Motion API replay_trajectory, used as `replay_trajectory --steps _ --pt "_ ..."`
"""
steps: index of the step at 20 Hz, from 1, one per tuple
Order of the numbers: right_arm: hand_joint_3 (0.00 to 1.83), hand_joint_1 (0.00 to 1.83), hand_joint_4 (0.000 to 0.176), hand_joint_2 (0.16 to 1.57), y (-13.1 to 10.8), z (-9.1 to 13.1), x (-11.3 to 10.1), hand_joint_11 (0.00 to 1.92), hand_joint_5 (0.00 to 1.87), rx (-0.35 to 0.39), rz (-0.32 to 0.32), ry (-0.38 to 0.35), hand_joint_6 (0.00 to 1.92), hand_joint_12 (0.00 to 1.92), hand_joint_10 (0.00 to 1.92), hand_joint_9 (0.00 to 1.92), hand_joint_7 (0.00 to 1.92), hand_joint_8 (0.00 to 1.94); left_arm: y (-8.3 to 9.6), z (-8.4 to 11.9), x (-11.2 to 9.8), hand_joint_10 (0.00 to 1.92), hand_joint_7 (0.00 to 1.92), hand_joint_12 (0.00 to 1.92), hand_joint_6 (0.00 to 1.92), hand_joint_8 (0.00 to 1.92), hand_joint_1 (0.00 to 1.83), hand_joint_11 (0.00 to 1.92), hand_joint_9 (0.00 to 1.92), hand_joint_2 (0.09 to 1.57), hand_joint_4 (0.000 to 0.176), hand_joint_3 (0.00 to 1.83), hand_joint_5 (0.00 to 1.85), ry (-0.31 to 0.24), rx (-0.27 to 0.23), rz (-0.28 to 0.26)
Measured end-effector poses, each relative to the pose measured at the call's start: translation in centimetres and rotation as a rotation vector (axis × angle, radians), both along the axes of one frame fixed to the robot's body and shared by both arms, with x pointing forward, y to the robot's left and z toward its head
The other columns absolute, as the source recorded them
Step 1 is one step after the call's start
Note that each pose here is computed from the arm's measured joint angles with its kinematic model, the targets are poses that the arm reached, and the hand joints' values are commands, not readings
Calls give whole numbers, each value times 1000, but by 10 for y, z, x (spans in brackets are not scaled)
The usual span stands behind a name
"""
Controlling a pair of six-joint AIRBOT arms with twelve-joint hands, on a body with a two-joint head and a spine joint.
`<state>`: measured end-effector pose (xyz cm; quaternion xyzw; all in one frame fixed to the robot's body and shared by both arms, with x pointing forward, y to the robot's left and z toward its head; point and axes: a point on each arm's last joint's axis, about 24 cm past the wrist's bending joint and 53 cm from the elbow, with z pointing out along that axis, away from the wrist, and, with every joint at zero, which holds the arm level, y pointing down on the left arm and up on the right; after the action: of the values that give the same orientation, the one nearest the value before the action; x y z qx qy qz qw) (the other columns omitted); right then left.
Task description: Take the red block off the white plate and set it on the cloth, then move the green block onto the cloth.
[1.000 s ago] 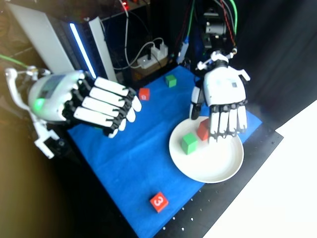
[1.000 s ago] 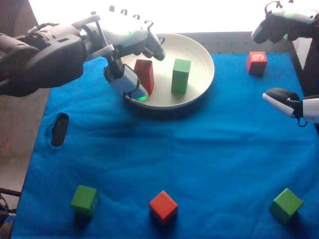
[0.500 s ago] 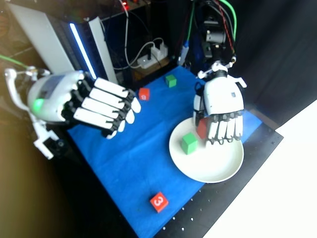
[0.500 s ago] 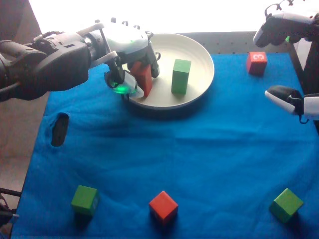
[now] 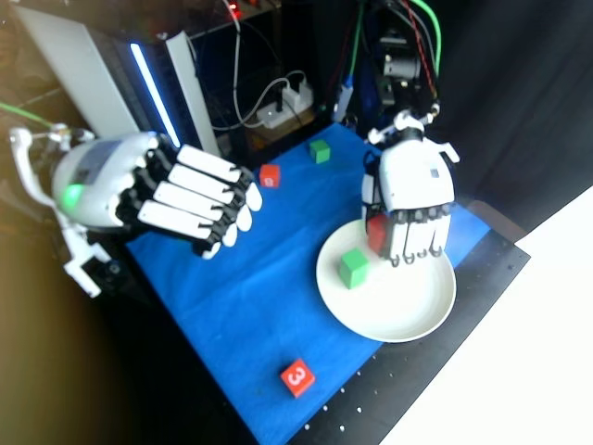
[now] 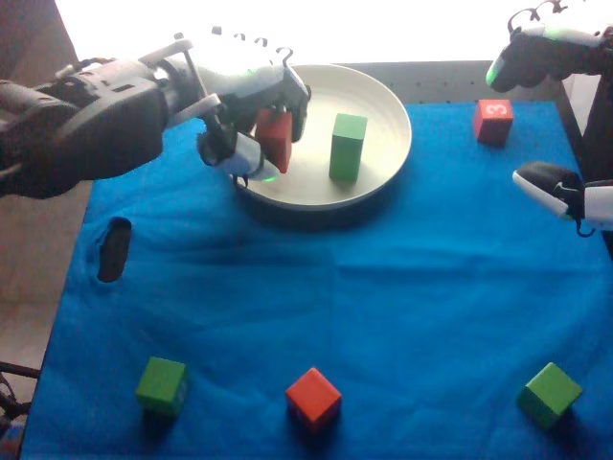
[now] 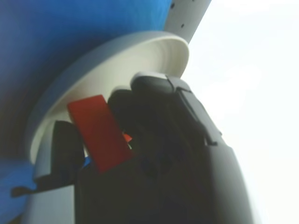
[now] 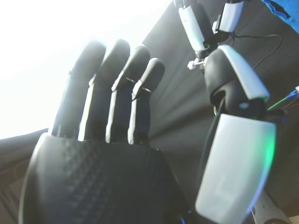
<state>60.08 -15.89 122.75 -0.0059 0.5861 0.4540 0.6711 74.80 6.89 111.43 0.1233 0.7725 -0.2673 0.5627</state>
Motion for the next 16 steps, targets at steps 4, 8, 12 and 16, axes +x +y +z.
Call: replay_trajectory --steps 4,8,12,16 --pt "574 1146 0 618 0 0 0 587 600 1 -1 0 944 1793 1399 585 651 1034 14 31 -13 1573 723 1756 1266 1386 1339 609 742 1228 0 5 715 -69 -42 0" --pt "613 1136 0 599 -1 0 1 544 619 3 -5 4 939 1832 1378 583 677 1015 23 66 -40 1485 833 1700 1274 1267 1346 563 745 1206 0 0 727 -169 -72 -28" --pt "604 1108 0 602 -2 -1 1 651 635 11 -12 10 881 1714 1336 648 693 978 24 75 -82 1506 801 1836 1141 1357 1302 514 714 1212 0 1 782 -223 -75 -85" --pt "543 1155 0 610 -3 -1 2 680 621 14 -16 13 872 1713 1348 659 696 971 28 78 -117 1551 799 1671 1168 1374 1344 644 746 1221 0 0 691 -252 -90 -117"
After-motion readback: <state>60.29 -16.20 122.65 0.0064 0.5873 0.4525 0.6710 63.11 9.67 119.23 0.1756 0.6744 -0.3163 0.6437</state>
